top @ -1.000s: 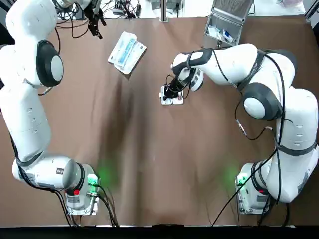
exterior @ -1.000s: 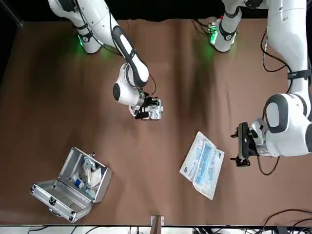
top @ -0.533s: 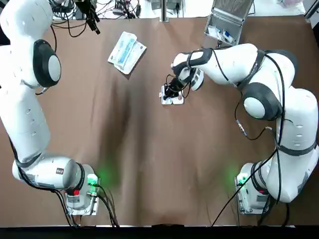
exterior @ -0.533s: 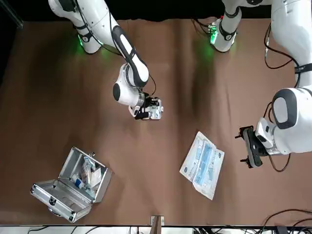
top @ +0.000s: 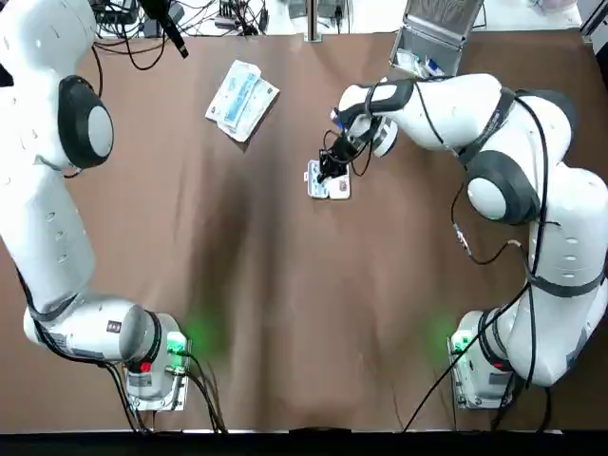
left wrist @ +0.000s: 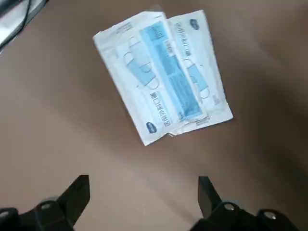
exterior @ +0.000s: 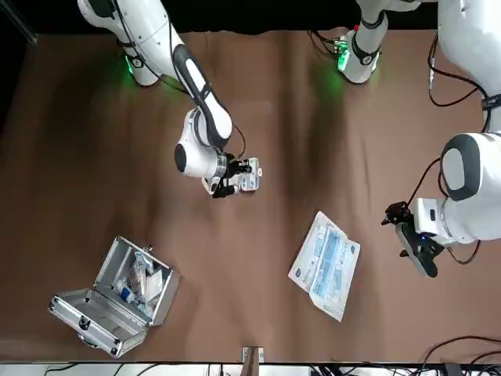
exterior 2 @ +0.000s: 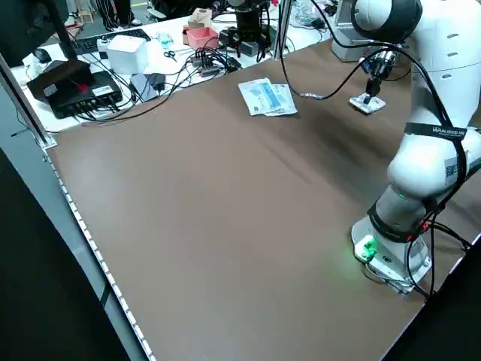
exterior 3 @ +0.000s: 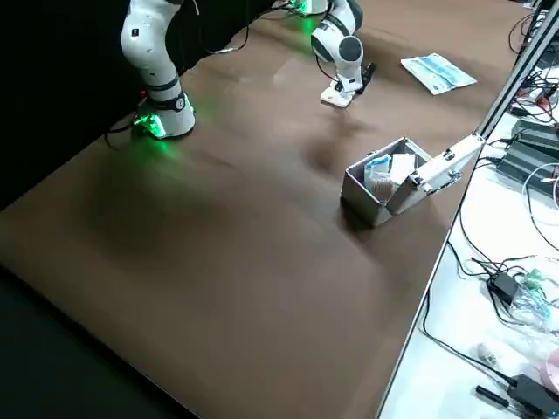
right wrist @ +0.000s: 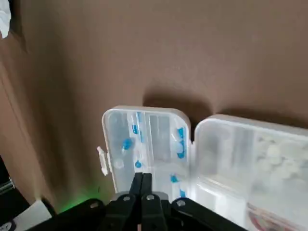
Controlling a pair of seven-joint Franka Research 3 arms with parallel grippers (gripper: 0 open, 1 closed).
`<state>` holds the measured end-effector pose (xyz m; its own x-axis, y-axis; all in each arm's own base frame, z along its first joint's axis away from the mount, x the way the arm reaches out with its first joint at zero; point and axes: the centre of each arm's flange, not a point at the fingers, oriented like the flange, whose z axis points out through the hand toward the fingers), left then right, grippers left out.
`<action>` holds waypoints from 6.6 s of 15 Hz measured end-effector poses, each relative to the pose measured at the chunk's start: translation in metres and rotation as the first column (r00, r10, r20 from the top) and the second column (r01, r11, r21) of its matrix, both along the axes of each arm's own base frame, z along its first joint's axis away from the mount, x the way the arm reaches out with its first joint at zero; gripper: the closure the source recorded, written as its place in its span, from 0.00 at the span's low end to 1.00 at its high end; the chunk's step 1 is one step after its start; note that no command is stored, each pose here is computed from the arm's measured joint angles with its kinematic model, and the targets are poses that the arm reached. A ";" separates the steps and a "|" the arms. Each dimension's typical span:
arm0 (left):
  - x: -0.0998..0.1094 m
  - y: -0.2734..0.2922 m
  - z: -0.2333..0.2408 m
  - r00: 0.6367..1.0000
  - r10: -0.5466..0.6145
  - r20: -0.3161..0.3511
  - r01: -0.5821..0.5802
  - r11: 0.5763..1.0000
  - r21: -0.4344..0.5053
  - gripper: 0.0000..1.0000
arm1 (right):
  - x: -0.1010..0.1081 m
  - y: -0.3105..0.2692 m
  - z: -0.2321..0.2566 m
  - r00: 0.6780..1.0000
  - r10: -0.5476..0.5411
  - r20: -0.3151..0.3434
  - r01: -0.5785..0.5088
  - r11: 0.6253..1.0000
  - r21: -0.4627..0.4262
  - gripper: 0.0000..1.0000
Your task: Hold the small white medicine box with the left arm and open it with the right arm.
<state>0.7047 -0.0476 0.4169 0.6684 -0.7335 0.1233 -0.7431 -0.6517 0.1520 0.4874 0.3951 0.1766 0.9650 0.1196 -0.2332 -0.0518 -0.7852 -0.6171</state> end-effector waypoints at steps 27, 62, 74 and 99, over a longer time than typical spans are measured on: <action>-0.063 0.005 0.161 0.629 0.778 0.005 -0.774 0.625 0.100 0.00 | 0.135 -0.196 0.355 0.950 0.303 0.072 -0.227 0.832 -0.506 0.00; -0.105 0.048 0.200 0.611 0.791 0.027 -0.788 0.605 0.114 0.00 | 0.076 -0.339 0.482 0.973 0.119 0.195 0.010 0.831 -0.557 0.00; -0.112 0.011 0.212 0.658 0.750 0.059 -0.751 0.650 0.114 0.00 | 0.083 -0.389 0.472 0.978 0.032 0.204 0.090 0.826 -0.557 0.00; -0.115 0.000 0.217 0.630 0.774 0.058 -0.775 0.623 0.107 0.00 | 0.087 -0.411 0.468 0.966 0.019 0.259 0.132 0.823 -0.552 0.00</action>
<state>0.5892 -0.0476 0.6337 0.9955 0.0470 0.0823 0.0440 -0.9983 0.0381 0.5743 -0.0163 0.6445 0.9999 -0.0156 -0.0011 -0.0156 -0.9975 -0.0689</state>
